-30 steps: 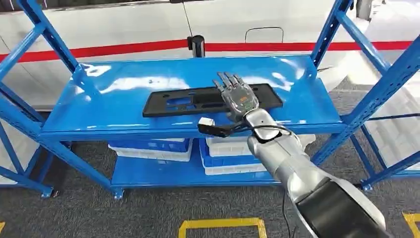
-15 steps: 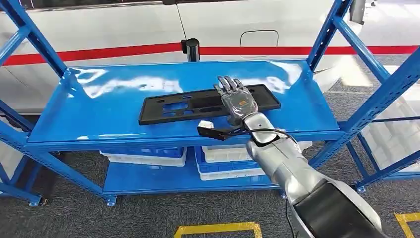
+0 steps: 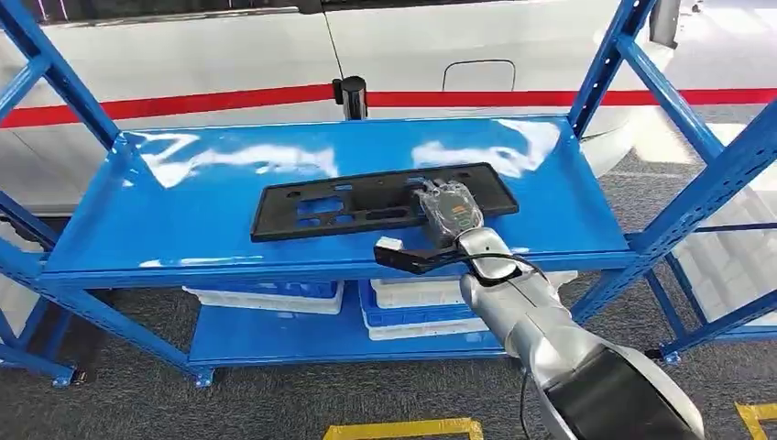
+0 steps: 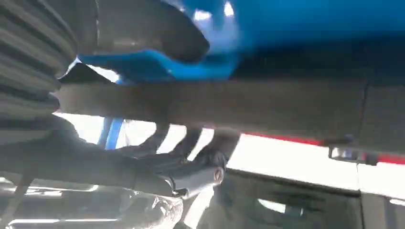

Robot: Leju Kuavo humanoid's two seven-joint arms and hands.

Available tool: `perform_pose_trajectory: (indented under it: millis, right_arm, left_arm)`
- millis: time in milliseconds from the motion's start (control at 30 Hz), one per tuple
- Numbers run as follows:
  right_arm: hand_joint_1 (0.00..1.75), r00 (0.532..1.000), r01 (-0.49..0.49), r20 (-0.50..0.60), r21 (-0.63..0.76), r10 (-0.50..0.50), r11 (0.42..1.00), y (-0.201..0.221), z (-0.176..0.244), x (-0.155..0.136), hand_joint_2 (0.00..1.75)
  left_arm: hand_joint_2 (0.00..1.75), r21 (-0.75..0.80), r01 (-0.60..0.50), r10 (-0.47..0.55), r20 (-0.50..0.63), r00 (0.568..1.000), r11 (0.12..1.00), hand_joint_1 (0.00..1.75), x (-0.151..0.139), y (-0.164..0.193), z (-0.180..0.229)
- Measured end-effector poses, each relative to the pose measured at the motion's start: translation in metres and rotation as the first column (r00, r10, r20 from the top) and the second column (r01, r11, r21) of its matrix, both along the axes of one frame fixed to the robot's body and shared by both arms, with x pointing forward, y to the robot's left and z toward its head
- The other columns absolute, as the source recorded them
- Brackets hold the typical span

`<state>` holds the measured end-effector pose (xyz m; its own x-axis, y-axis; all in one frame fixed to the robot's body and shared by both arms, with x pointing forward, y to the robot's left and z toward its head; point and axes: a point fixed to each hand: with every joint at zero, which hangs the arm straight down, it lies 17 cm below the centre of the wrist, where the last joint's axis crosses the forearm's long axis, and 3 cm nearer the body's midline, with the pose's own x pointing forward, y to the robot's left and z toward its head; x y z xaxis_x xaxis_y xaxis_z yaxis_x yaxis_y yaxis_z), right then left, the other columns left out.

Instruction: Take the parts from the cabinet and place them on the table.

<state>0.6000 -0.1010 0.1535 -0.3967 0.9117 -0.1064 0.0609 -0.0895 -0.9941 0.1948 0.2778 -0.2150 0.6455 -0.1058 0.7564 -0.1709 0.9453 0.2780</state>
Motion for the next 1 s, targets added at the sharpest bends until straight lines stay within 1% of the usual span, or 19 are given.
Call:
perform_pose_trajectory:
  millis: [100, 133, 200, 233, 267, 300, 367, 433, 467, 533, 567, 600, 733, 833, 900, 1000]
  right_arm:
    - [1.43, 1.0, -0.001, 0.002, 0.008, 0.001, 1.0, 0.001, 0.001, 0.0, 1.75]
    - [1.54, 1.0, -0.003, 0.002, 0.008, 0.003, 1.0, 0.001, 0.001, 0.0, 1.75]
    - [1.55, 1.0, -0.012, 0.009, 0.013, 0.012, 1.0, 0.002, 0.002, -0.001, 1.75]
    - [1.64, 1.0, -0.018, 0.013, 0.02, 0.017, 1.0, 0.003, 0.003, -0.001, 1.75]
    - [1.64, 0.999, -0.025, 0.021, 0.029, 0.024, 0.999, 0.004, 0.006, -0.001, 1.75]
    - [1.64, 0.999, -0.036, 0.031, 0.043, 0.035, 0.998, 0.006, 0.01, -0.001, 1.75]
    - [1.62, 0.997, -0.07, 0.05, 0.069, 0.066, 0.995, 0.011, 0.021, 0.0, 1.75]
    - [1.64, 0.991, -0.118, 0.073, 0.086, 0.112, 0.989, 0.019, 0.038, 0.002, 1.75]
    - [1.62, 0.986, -0.148, 0.088, 0.093, 0.14, 0.985, 0.024, 0.049, 0.003, 1.75]
    - [1.64, 0.975, -0.203, 0.109, 0.113, 0.191, 0.973, 0.034, 0.076, 0.007, 1.75]
    - [1.55, 0.967, -0.244, 0.114, 0.131, 0.23, 0.961, 0.041, 0.095, 0.008, 1.75]
    - [1.62, 0.957, -0.279, 0.127, 0.15, 0.261, 0.948, 0.046, 0.116, 0.01, 1.75]
    - [1.62, 0.917, -0.378, 0.224, 0.217, 0.331, 0.9, 0.055, 0.214, 0.012, 1.75]
    - [1.62, 0.885, -0.43, 0.299, 0.233, 0.357, 0.872, 0.053, 0.265, 0.003, 1.75]
    - [1.62, 0.871, -0.448, 0.331, 0.229, 0.364, 0.864, 0.053, 0.281, -0.003, 1.75]
    - [1.62, 0.865, -0.449, 0.353, 0.226, 0.357, 0.865, 0.049, 0.288, -0.005, 1.75]
  left_arm:
    - [0.0, -0.001, 0.002, -0.002, 0.001, 1.0, 1.0, 0.0, 0.001, -0.001, 0.0]
    - [0.0, -0.003, 0.002, -0.002, 0.001, 1.0, 1.0, 0.0, 0.0, -0.002, 0.0]
    - [0.0, -0.005, 0.008, -0.008, 0.002, 1.0, 1.0, 0.0, 0.001, -0.003, 0.0]
    - [0.0, -0.015, 0.011, -0.011, 0.004, 1.0, 1.0, 0.0, 0.001, -0.005, 0.0]
    - [0.0, -0.029, 0.014, -0.014, 0.007, 1.0, 0.999, 0.0, 0.002, -0.006, 0.0]
    - [1.75, -0.028, 0.014, -0.014, 0.007, 1.0, 1.0, 0.0, 0.003, -0.006, 0.0]
    - [1.75, -0.015, 0.011, -0.011, 0.009, 1.0, 1.0, 0.0, 0.004, -0.004, 0.001]
    - [1.75, -0.008, 0.009, -0.009, 0.008, 1.0, 1.0, 0.0, 0.004, -0.004, 0.001]
    - [1.75, -0.006, 0.007, -0.007, 0.008, 1.0, 1.0, 0.0, 0.004, -0.003, 0.002]
    - [1.75, -0.003, 0.002, -0.002, 0.007, 1.0, 1.0, 0.0, 0.004, -0.002, 0.001]
    - [1.75, -0.001, -0.005, 0.005, 0.006, 1.0, 1.0, 0.0, 0.003, 0.0, 0.001]
    - [1.75, 0.0, -0.014, 0.014, 0.004, 1.0, 1.0, 0.0, 0.002, 0.002, 0.001]
    - [1.75, 0.019, -0.043, 0.043, 0.002, 0.999, 0.999, 0.0, 0.0, 0.008, 0.001]
    - [1.75, 0.009, -0.084, 0.085, -0.019, 0.996, 0.996, 0.0, -0.005, 0.013, -0.002]
    - [1.75, -0.016, -0.099, 0.098, -0.074, 0.992, 0.995, 0.0, -0.012, 0.011, -0.01]
    - [1.75, -0.022, -0.091, 0.088, -0.123, 0.989, 0.996, 0.0, -0.016, 0.009, -0.016]
